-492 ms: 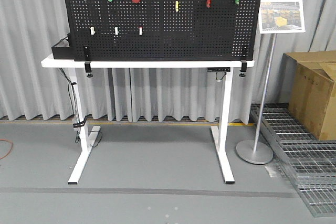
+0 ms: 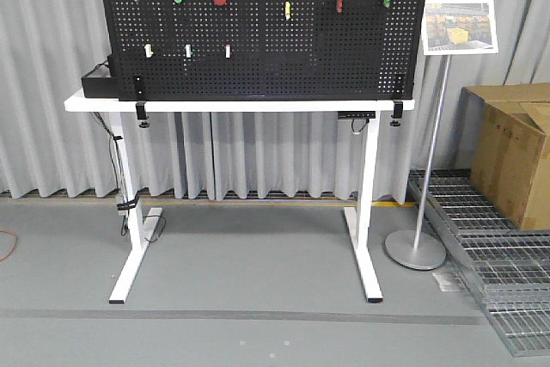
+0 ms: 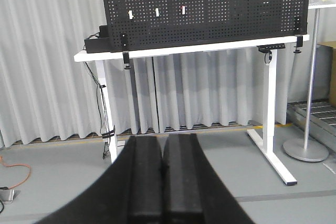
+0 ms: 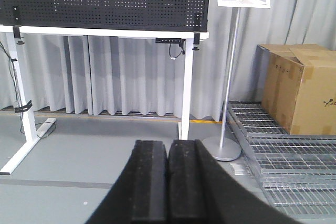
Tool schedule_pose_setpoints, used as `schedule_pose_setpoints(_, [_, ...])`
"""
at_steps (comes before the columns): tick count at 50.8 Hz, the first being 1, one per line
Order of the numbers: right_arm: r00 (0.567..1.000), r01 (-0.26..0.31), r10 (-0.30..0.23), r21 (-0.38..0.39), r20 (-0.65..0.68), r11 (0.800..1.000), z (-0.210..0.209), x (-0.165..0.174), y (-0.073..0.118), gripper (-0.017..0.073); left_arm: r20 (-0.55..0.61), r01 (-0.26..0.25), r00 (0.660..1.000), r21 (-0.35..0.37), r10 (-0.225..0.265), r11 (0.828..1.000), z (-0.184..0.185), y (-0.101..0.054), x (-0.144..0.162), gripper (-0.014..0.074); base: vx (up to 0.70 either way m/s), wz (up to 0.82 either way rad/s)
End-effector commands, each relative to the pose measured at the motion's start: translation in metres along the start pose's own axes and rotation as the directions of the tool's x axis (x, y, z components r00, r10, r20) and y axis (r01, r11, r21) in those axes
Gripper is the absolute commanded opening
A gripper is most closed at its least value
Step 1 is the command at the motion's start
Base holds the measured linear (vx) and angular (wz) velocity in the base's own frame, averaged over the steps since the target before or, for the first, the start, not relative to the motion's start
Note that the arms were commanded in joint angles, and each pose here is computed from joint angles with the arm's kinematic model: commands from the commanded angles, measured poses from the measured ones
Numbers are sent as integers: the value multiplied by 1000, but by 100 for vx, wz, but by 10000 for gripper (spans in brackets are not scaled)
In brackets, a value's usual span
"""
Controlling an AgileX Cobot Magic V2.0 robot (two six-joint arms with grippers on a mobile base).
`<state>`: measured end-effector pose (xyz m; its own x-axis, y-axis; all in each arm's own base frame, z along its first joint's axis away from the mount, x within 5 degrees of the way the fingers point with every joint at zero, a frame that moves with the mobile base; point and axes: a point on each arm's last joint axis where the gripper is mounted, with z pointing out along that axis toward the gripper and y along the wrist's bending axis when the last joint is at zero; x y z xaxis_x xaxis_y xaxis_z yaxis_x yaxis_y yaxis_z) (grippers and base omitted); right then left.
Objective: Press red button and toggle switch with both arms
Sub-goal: 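Drive the base forward toward the black pegboard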
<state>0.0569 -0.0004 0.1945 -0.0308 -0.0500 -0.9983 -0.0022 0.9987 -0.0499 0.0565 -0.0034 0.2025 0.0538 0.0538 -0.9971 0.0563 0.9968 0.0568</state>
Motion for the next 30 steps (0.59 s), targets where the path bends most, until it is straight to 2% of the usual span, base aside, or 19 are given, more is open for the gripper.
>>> schedule_pose_setpoints(1, [997, 10, -10, 2, 81, 1000, -1, -4, 0, 0, 71, 18, 997, -9, -17, 1000, -1, 0, 1, 2, 2, 0])
schedule_pose_setpoints(16, [997, 10, -10, 2, 81, 1000, -1, -4, 0, 0, 71, 18, 997, -9, -17, 1000, -1, 0, 1, 2, 9, -1])
schedule_pose_setpoints(30, [997, 10, -10, 2, 81, 1000, -1, -4, 0, 0, 71, 18, 997, -9, -17, 1000, -1, 0, 1, 2, 24, 3])
